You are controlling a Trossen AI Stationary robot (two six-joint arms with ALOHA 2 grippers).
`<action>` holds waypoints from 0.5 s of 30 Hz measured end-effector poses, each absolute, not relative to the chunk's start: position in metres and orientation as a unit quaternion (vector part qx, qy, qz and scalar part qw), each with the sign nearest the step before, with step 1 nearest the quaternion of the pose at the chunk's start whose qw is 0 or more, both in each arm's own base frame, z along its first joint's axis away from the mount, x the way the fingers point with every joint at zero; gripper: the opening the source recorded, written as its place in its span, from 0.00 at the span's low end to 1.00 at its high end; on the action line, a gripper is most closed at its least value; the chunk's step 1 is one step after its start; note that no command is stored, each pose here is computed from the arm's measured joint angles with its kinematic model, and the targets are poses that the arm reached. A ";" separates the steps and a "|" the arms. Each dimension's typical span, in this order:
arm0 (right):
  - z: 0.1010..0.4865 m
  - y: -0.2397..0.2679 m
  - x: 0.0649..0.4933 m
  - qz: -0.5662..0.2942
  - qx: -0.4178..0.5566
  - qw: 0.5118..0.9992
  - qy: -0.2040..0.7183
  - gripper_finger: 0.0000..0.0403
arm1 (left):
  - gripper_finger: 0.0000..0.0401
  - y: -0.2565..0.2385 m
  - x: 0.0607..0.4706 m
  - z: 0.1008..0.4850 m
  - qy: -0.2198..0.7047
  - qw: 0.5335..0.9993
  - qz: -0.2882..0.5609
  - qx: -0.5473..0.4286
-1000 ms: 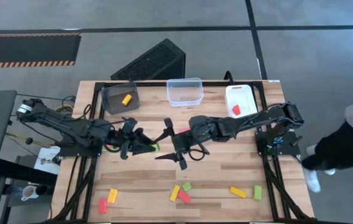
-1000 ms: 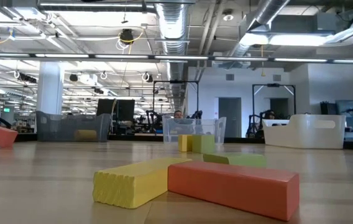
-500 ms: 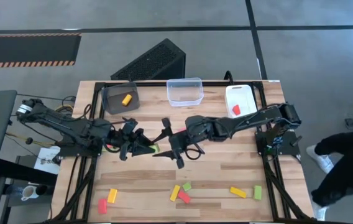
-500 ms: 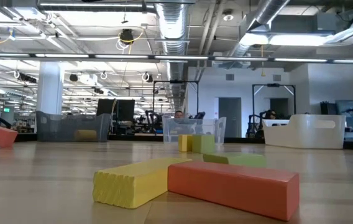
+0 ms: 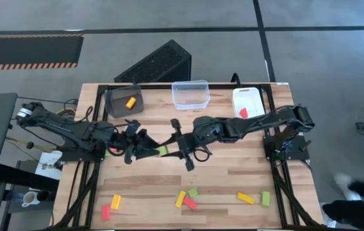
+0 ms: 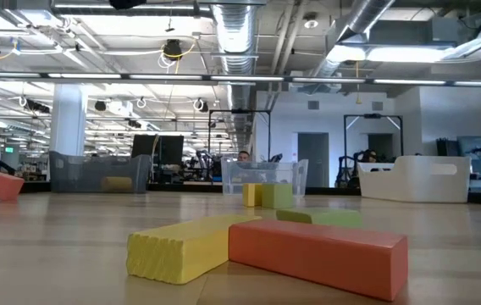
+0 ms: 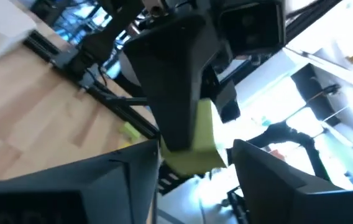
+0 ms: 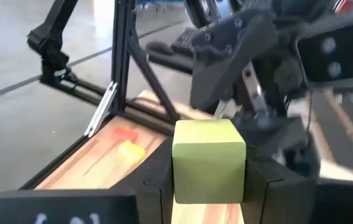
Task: Sort & place blocks by color
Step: Put the green block into the transparent bin
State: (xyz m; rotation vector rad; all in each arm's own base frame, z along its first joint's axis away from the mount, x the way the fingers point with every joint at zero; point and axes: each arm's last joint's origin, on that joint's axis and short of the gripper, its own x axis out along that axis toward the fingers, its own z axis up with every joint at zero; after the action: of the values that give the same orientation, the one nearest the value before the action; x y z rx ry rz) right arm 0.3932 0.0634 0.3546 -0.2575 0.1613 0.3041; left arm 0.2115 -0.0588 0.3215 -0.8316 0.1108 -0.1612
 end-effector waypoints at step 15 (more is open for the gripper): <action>0.349 -0.006 0.341 -0.004 0.025 0.944 0.330 0.32 | 0.57 -0.023 0.160 0.292 0.172 0.895 0.220 -0.348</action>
State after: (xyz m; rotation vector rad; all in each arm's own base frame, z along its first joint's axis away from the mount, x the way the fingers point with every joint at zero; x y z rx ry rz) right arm 0.3406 -0.0058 0.3489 0.0518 0.6724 -0.0084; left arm 0.1600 -0.0226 0.2915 -0.7216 0.3562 0.4551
